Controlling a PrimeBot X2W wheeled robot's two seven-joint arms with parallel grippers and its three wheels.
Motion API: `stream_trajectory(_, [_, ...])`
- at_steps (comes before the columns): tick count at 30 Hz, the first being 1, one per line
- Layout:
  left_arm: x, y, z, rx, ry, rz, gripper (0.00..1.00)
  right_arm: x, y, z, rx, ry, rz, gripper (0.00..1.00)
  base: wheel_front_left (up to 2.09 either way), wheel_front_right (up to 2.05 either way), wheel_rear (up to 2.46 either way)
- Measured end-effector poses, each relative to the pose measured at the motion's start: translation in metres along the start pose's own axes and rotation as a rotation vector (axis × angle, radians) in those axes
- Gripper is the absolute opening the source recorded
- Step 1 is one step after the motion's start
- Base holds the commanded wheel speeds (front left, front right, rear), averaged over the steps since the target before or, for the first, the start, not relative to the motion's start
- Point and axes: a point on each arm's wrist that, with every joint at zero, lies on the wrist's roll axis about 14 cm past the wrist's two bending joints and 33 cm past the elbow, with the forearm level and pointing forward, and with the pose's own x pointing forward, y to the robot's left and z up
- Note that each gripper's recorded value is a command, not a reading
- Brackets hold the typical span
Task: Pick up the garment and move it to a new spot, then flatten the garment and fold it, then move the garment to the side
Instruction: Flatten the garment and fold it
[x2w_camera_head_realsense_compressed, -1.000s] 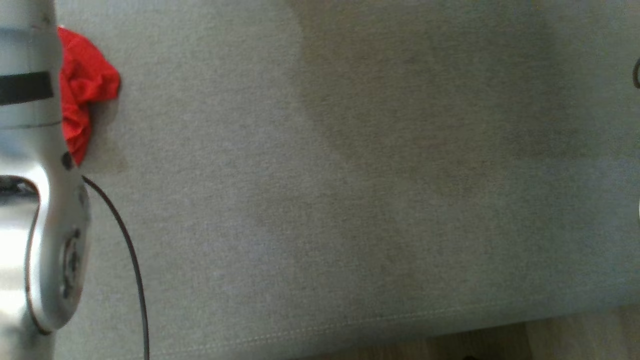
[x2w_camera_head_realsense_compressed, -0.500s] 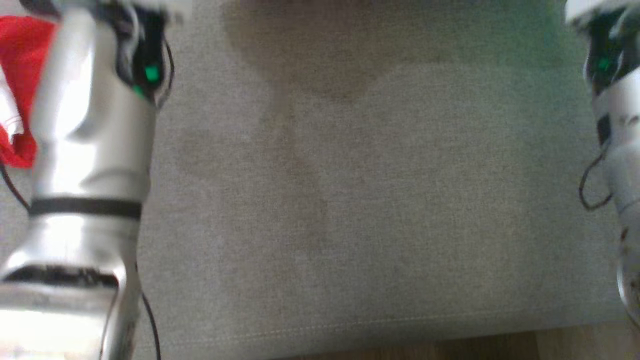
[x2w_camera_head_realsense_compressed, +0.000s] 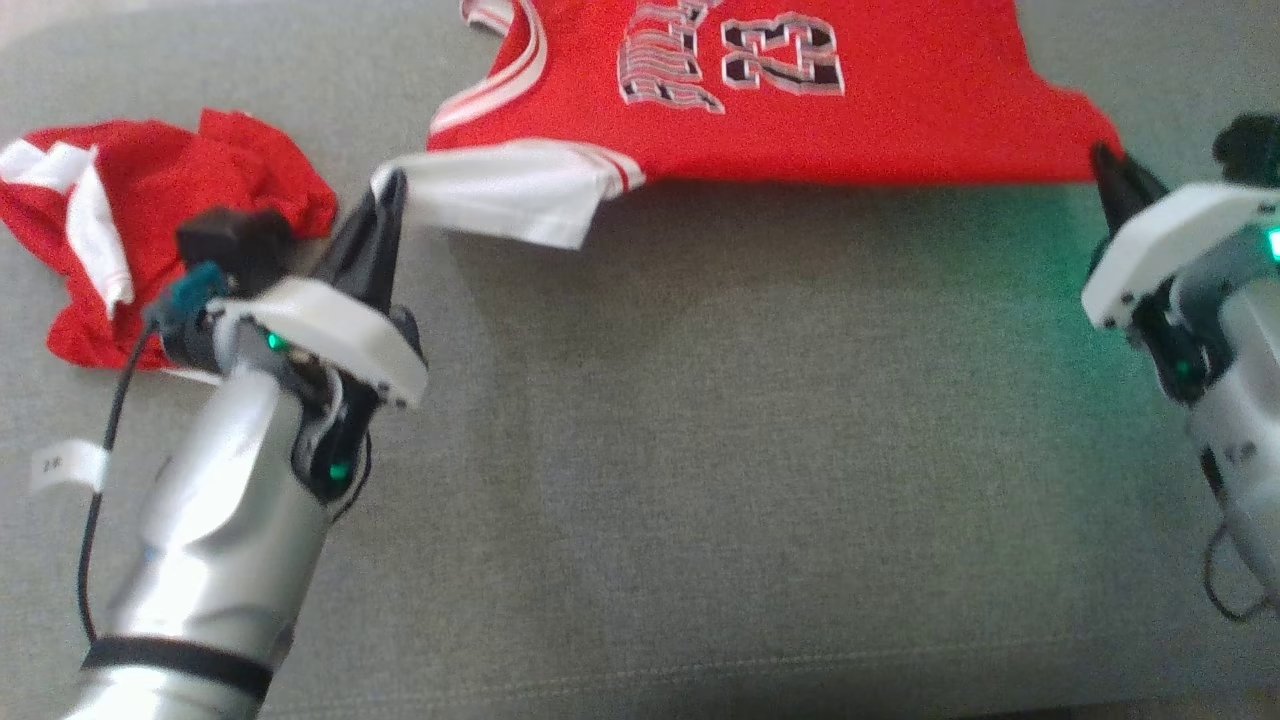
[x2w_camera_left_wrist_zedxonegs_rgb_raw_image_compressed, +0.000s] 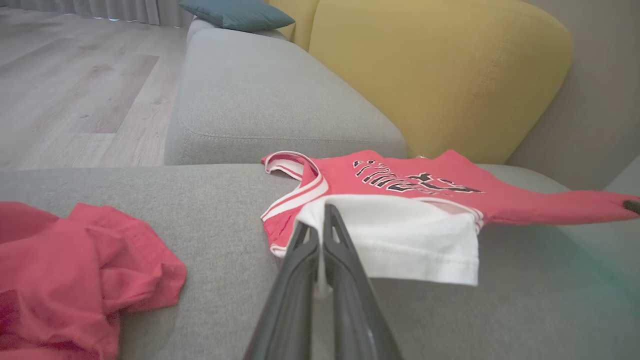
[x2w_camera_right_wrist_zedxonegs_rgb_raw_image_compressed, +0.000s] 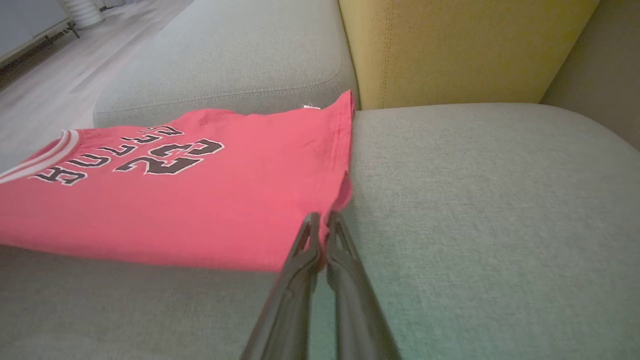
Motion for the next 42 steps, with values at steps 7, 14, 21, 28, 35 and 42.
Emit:
stream_trajectory(7, [-0.038,-0.013,-0.005,0.029,0.052,-0.068,0.00,-0.027,-0.007,-0.011,-0.106,0.043,0.032,0.00,0.00,0.00,0.00])
stream_trajectory(14, [-0.074,-0.028,-0.020,0.013,0.154,-0.148,0.00,-0.049,-0.015,-0.023,-0.175,0.093,0.053,0.00,0.00,0.00,0.00])
stream_trajectory(21, [-0.112,-0.047,-0.032,-0.022,0.267,-0.236,0.00,-0.074,-0.021,-0.051,-0.161,0.222,0.070,0.00,0.00,0.00,0.00])
stream_trajectory(28, [-0.150,-0.063,-0.029,-0.047,0.345,-0.316,0.00,-0.106,-0.025,-0.073,-0.114,0.369,0.091,0.00,0.00,0.00,0.00])
stream_trajectory(35, [-0.182,-0.065,-0.035,-0.050,0.432,-0.346,0.00,-0.142,-0.027,-0.105,-0.057,0.552,0.121,0.00,0.00,0.00,0.00])
stream_trajectory(42, [-0.189,-0.066,-0.036,-0.069,0.461,-0.356,0.00,-0.156,-0.028,-0.119,-0.020,0.643,0.146,0.00,0.00,0.00,0.00])
